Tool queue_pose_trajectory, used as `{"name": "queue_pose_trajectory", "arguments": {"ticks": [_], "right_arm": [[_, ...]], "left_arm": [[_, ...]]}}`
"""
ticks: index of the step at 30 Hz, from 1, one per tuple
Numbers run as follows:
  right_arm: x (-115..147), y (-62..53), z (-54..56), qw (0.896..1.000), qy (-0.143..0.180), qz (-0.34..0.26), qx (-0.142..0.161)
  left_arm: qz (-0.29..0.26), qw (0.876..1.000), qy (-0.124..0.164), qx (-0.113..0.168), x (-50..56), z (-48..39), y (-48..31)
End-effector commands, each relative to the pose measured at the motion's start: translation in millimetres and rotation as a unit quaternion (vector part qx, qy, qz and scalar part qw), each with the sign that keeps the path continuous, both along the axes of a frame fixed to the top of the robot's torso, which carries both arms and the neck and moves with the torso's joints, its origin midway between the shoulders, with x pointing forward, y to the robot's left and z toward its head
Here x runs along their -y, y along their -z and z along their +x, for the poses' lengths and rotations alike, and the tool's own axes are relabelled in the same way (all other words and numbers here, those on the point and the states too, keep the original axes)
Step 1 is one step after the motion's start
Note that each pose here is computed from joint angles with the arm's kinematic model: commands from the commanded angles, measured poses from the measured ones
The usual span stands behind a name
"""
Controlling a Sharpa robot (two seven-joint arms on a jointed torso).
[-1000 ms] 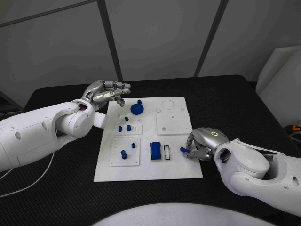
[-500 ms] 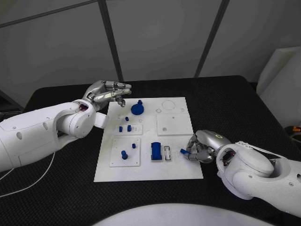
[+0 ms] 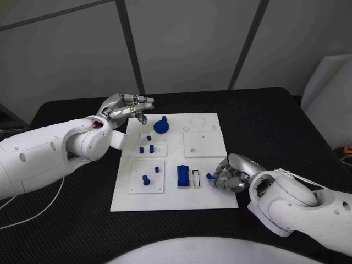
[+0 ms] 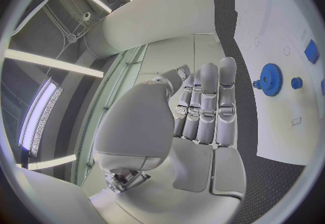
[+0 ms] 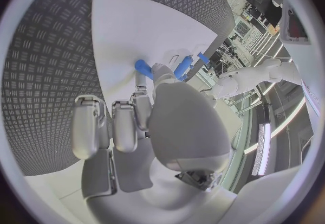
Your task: Assemble the parts on the task board
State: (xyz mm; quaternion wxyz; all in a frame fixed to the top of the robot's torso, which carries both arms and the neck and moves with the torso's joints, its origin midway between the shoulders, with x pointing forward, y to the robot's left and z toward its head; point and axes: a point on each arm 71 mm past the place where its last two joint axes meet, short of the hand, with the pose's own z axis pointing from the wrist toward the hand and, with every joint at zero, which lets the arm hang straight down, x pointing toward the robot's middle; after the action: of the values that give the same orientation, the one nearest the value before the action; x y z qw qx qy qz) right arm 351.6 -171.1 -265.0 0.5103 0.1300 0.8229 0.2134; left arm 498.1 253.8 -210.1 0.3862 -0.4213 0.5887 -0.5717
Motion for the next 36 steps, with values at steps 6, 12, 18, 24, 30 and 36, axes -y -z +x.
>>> {"name": "queue_pose_trajectory", "arguments": {"ticks": [6, 12, 18, 24, 30, 36], "right_arm": [[-6, 6.5, 1.1, 0.997, 0.034, 0.057, -0.049], [-11, 10.1, 1.9, 0.995, 0.034, 0.065, -0.068], [-18, 11.1, 2.7, 0.994, 0.029, 0.073, -0.072], [-23, 9.2, 3.5, 0.994, 0.028, 0.087, -0.061], [-26, 5.9, 4.2, 0.994, 0.026, 0.099, -0.041], [-29, 4.9, 4.3, 0.994, 0.022, 0.103, -0.036]], "left_arm": [[-0.005, 1.0, 0.006, 0.001, 2.7, -0.6, -1.7], [-0.005, 1.0, 0.006, 0.001, 2.7, -0.8, -2.0], [-0.005, 1.0, 0.007, 0.001, 2.9, -0.9, -2.1], [-0.005, 1.0, 0.006, 0.001, 2.5, -0.9, -2.1], [-0.005, 1.0, 0.006, 0.001, 2.5, -0.8, -2.0], [-0.005, 1.0, 0.006, 0.001, 2.6, -0.8, -2.0]]}}
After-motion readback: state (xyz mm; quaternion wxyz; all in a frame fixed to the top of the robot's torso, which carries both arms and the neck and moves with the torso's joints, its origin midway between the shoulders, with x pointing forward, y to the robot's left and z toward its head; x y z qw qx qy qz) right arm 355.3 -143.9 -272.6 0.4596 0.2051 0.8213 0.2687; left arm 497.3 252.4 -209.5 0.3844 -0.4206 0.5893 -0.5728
